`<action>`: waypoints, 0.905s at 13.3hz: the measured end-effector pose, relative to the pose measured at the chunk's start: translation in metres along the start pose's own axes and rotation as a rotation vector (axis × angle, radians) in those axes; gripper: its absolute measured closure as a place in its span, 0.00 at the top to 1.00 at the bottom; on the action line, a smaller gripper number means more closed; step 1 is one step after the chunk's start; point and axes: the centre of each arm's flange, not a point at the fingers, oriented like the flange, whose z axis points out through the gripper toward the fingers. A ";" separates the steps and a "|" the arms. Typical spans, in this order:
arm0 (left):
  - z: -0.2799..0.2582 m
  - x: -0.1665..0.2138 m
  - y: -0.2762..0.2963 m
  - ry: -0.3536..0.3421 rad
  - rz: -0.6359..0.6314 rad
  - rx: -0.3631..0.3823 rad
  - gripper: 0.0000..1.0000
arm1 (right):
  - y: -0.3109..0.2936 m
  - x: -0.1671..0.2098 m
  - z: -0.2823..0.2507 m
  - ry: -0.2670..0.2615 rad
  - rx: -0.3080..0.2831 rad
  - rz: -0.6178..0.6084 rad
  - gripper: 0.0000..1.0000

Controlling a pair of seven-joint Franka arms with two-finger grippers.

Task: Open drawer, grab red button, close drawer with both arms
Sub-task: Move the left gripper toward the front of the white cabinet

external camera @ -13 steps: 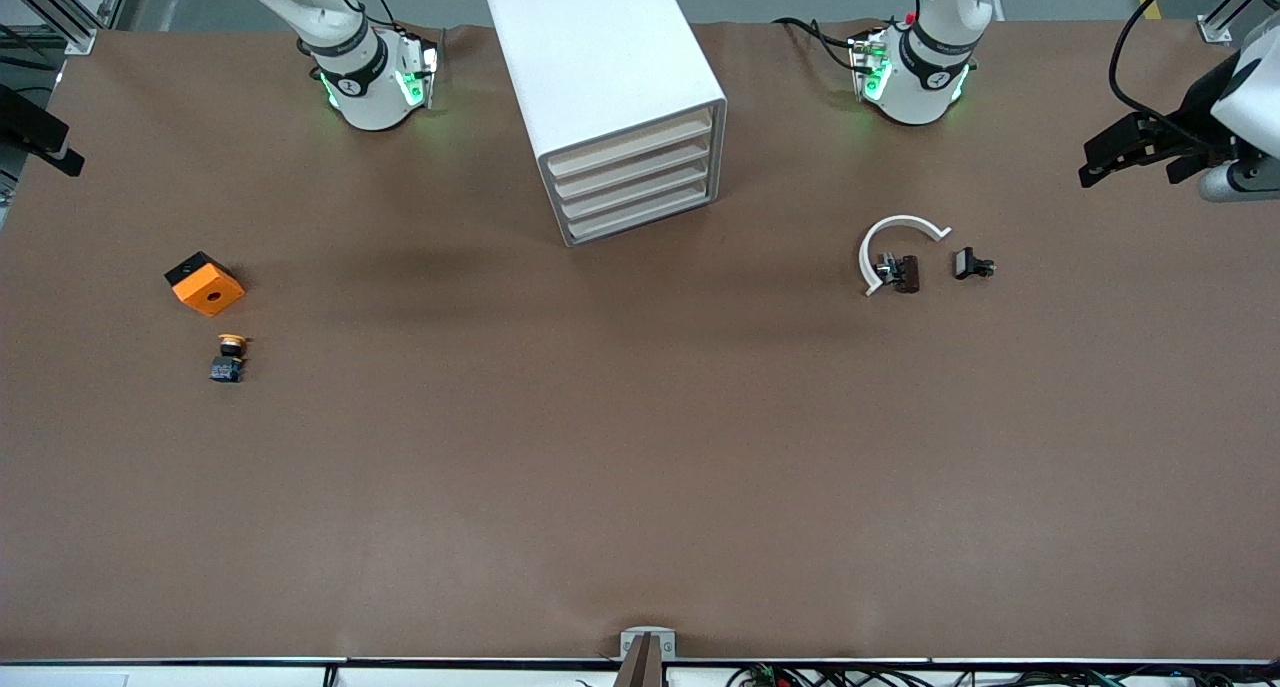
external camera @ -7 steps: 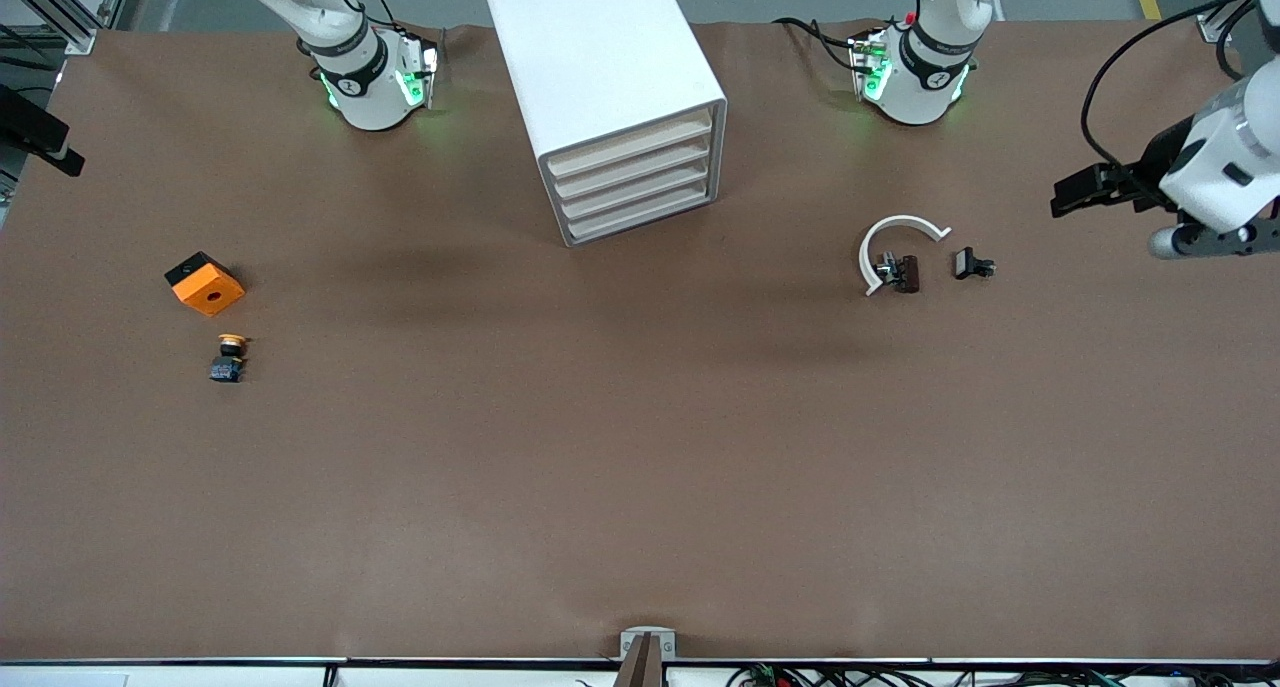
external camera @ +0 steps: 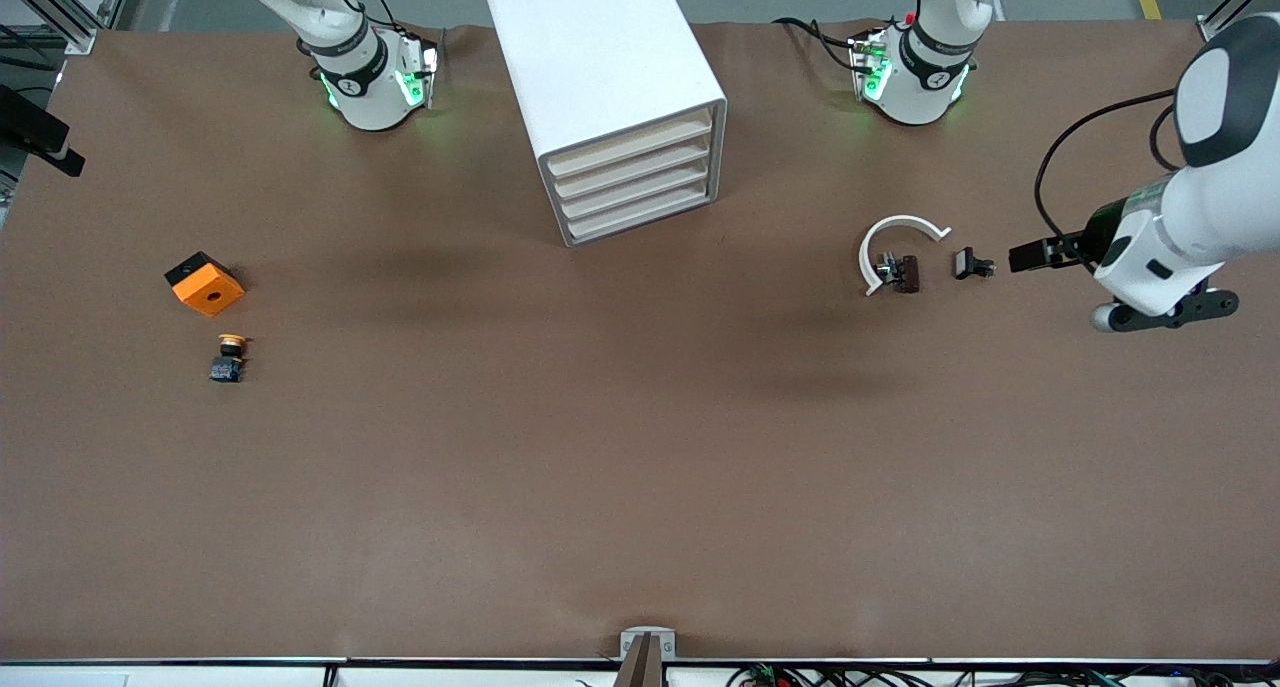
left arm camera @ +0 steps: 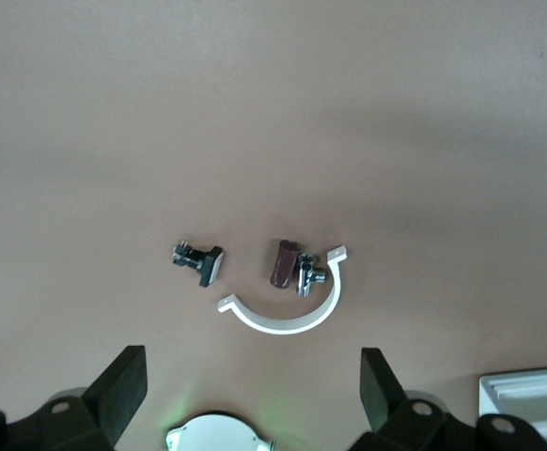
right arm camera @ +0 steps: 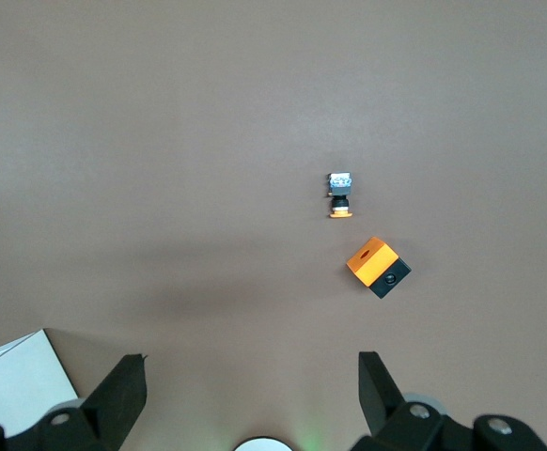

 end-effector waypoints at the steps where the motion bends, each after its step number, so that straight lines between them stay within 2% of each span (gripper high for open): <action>1: 0.010 0.006 0.010 -0.001 -0.012 0.003 1.00 | 0.000 0.000 0.000 0.000 0.000 0.000 1.00; 7: 0.084 0.040 0.068 -0.029 -0.138 0.034 1.00 | 0.000 0.000 0.000 0.000 0.000 -0.001 1.00; 12: 0.136 0.045 0.116 -0.060 -0.274 0.079 1.00 | -0.001 0.000 0.000 0.000 0.000 -0.001 1.00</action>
